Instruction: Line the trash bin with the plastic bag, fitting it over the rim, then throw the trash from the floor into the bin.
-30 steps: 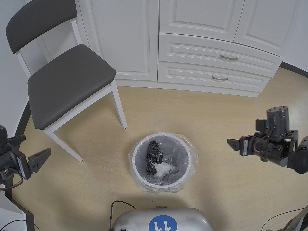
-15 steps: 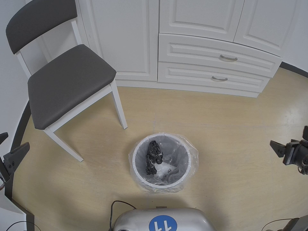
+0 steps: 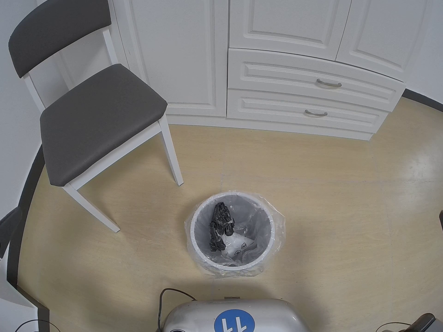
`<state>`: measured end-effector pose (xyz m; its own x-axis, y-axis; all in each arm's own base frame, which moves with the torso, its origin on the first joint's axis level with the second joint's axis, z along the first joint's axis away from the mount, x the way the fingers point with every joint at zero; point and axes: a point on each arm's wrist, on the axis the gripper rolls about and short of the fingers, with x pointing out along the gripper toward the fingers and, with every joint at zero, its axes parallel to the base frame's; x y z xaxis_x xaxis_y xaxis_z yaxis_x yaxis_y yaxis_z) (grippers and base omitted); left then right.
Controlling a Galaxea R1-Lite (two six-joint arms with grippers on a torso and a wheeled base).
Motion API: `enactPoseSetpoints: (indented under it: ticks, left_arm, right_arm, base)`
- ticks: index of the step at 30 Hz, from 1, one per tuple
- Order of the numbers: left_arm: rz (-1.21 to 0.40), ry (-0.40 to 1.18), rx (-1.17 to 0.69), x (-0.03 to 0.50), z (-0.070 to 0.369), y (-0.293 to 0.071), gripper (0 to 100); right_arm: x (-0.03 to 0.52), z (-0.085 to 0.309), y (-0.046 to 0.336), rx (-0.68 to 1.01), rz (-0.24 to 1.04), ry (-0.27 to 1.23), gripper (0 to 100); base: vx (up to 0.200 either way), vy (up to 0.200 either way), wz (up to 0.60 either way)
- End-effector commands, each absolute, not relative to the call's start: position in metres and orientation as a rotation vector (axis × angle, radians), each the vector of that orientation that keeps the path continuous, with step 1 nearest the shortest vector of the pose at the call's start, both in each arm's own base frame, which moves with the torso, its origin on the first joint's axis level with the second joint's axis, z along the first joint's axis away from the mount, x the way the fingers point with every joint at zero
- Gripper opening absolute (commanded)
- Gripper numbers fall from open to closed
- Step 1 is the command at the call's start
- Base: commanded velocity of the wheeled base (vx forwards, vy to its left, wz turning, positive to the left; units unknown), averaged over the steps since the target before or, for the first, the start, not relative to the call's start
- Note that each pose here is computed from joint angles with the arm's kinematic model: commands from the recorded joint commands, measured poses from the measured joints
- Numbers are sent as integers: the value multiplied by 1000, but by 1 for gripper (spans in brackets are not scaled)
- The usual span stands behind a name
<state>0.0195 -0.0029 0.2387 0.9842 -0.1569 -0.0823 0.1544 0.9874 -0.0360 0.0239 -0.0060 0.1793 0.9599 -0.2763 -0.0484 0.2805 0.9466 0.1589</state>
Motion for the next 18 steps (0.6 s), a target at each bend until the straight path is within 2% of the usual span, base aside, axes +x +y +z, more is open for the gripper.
enactPoseSetpoints:
  ticks: [1, 9, 18]
  left_arm:
    - [-119, 10, -42, -4, 230, 3, 100]
    - [-100, -23, -49, -13, 227, 6, 100]
    - [-111, -3, -36, -31, 195, 10, 100]
  right_arm:
    - [-18, 175, -9, 183, -288, -107, 100]
    - [-32, 173, -10, 198, -310, -173, 100]
    - [-54, 150, -8, 200, -315, -234, 100]
  base:
    - [0, 0, 0]
    - [0, 0, 0]
    - [0, 0, 0]
